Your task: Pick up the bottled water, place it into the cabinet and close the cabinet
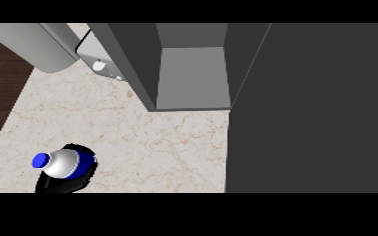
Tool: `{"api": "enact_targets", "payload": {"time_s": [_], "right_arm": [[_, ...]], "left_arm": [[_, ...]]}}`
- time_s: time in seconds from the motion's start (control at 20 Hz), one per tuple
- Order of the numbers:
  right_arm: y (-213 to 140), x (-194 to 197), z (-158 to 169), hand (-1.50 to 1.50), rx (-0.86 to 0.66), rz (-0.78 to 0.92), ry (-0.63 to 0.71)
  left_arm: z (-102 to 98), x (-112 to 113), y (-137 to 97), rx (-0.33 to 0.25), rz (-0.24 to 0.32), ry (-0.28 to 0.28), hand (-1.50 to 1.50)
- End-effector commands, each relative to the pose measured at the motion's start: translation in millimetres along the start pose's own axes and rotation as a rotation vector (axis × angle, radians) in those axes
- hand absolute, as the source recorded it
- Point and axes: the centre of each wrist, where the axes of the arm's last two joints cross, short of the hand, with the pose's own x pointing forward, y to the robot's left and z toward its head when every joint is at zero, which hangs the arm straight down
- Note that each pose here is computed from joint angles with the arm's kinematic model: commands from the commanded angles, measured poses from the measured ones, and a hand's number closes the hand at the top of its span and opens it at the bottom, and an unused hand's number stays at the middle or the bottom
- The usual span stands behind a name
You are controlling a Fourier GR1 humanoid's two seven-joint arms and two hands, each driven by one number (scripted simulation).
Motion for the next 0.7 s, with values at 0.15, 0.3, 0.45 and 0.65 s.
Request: {"api": "enact_targets", "payload": {"time_s": [0.15, 0.3, 0.45, 0.65], "right_arm": [[1.1, 10.7, 1.9, -1.5, -0.004, -0.009, -0.023], [5.0, 19.7, -1.6, -1.5, -0.007, -0.005, -0.054], [4.1, 18.4, -1.3, -1.5, 0.001, -0.015, -0.047], [1.0, 18.7, 0.7, -1.5, 0.009, -0.016, -0.042]], "left_arm": [[-10.4, -30.9, -54.2, 0.01, 0.138, -0.095, 1.5], [-18.3, -46.2, -99.7, 0.092, 0.131, -0.125, 1.5], [-17.2, -46.9, -103.9, 0.056, 0.121, -0.158, 1.5], [-37.3, -39.0, -115.4, 0.026, 0.112, -0.178, 1.5]]}}
